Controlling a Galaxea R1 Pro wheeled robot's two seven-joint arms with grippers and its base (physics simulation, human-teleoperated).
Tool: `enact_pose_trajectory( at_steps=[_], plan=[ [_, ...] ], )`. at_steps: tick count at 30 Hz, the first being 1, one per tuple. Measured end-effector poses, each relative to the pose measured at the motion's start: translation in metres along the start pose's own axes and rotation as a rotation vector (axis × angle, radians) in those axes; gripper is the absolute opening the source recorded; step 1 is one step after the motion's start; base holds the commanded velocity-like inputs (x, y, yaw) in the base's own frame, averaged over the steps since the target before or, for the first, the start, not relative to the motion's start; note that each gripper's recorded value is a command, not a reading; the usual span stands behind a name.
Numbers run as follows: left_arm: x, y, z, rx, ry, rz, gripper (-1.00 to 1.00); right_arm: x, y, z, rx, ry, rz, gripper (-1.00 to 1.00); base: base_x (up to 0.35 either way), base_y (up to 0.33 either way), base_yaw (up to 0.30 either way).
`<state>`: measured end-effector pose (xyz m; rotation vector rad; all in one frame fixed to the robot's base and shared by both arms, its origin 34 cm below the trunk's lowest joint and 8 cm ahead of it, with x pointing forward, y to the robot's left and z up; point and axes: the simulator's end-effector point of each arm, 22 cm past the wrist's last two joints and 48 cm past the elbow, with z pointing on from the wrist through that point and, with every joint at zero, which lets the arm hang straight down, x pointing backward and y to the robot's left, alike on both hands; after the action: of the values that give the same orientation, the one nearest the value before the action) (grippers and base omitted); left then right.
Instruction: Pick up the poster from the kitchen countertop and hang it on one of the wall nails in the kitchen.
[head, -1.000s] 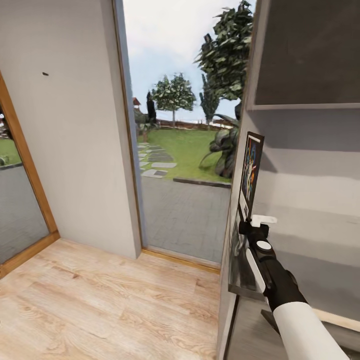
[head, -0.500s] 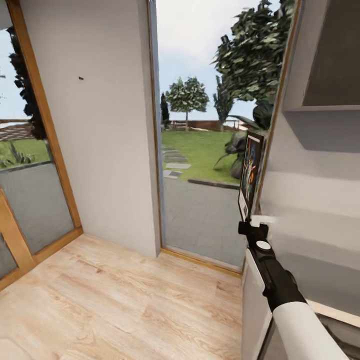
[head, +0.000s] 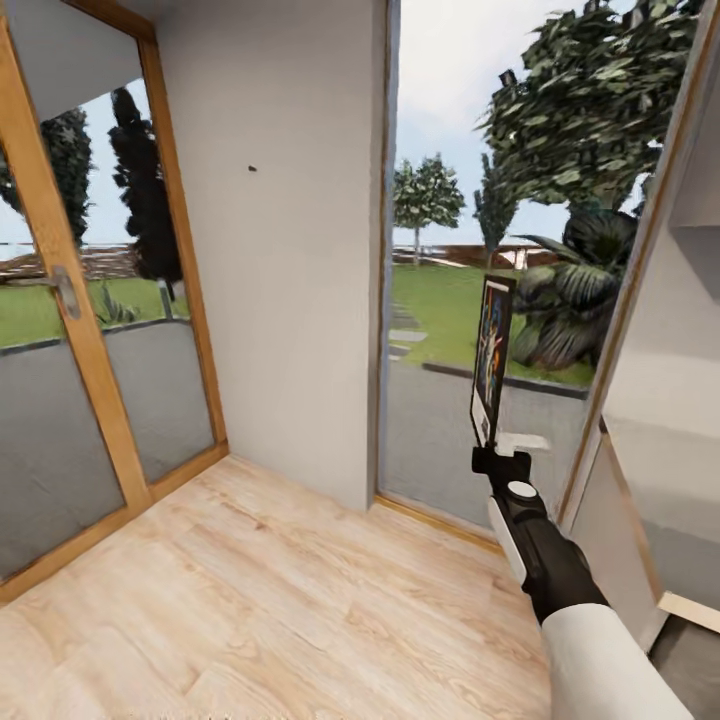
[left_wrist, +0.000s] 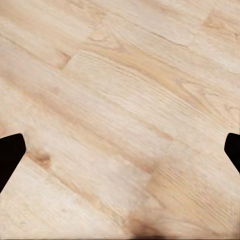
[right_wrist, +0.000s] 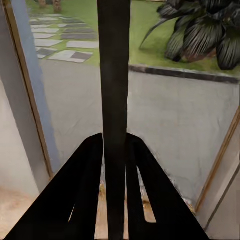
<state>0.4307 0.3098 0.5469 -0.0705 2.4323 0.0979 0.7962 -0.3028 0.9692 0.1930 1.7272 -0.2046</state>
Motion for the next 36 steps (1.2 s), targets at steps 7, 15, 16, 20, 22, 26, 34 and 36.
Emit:
enact_pose_trajectory(
  at_steps=[7, 15, 16, 20, 22, 26, 34, 36],
  plan=[
    [-0.001, 0.007, 0.000, -0.006, -0.003, 0.006, 1.00, -0.001, 0.029, -0.002, -0.133, -0.001, 0.004, -1.00, -0.083, 0.287, 0.059],
    [-0.006, 0.012, 0.000, -0.010, -0.012, 0.010, 1.00, 0.032, 0.080, -0.035, -0.426, -0.023, -0.004, -1.00, -0.021, 0.078, 0.002],
    [-0.006, 0.011, 0.000, -0.009, -0.012, 0.011, 1.00, 0.042, 0.084, -0.044, -0.456, -0.025, -0.006, -1.00, -0.002, 0.006, 0.000],
    [-0.007, 0.008, -0.001, -0.003, -0.012, 0.017, 1.00, 0.091, 0.100, -0.093, -0.655, 0.015, -0.016, -1.00, 0.000, 0.002, 0.000],
    [-0.010, 0.008, -0.003, -0.002, -0.012, 0.017, 1.00, 0.092, 0.098, -0.098, -0.685, 0.022, -0.009, -1.00, 0.000, 0.000, 0.000],
    [-0.014, 0.008, -0.008, 0.000, -0.012, 0.017, 1.00, 0.091, 0.094, -0.105, -0.722, 0.030, 0.001, -1.00, 0.000, 0.000, 0.000],
    [-0.023, 0.009, -0.018, 0.001, -0.011, 0.018, 1.00, 0.081, 0.091, -0.108, -0.733, 0.038, 0.005, -1.00, 0.000, 0.000, 0.000],
    [-0.025, 0.009, -0.021, 0.001, -0.011, 0.018, 1.00, 0.078, 0.091, -0.109, -0.733, 0.037, 0.005, -1.00, 0.000, 0.000, 0.000]
  ],
)
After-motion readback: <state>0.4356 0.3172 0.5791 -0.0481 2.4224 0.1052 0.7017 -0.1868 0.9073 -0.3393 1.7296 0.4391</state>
